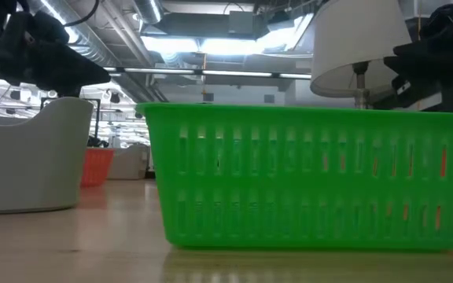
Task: Stack baskets by color
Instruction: Stack the bottom left orange bin on the top orange bin
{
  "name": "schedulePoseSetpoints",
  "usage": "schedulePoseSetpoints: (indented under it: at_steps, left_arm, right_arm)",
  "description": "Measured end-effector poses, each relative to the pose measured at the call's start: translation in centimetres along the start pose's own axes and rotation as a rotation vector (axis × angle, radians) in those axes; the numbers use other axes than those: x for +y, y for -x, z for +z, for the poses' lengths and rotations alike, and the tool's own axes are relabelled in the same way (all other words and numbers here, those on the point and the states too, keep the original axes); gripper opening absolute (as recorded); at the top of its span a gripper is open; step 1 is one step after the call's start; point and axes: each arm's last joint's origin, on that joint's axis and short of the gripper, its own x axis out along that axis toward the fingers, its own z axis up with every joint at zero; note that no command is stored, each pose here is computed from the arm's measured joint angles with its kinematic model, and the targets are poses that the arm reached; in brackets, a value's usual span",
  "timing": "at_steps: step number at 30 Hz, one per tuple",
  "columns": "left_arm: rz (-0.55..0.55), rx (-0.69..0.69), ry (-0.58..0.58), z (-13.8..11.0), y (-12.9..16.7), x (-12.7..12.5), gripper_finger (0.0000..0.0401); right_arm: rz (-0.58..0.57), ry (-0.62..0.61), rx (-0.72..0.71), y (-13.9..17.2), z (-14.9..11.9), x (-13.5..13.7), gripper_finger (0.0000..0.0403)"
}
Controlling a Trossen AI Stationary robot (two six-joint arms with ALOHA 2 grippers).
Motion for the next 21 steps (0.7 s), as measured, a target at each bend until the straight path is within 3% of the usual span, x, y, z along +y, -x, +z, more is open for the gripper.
schedulePoseSetpoints:
  at_steps: [4,9,21]
  left_arm:
    - [-0.016,0.012,0.016,-0.08,0.00,-0.04,0.0042]
    - [-0.108,0.058,-0.062,-0.41,-0.03,-0.27,0.0042]
    - [-0.108,0.077,-0.090,-0.58,-0.13,-0.26,0.0042]
  right_arm:
    - [-0.005,-0.005,0.019,0.00,-0.18,-0.05,0.0087]
    - [-0.021,0.054,0.021,0.00,-0.22,-0.11,0.0087]
    - [-0.039,0.077,0.010,0.00,-0.15,-0.15,0.0087]
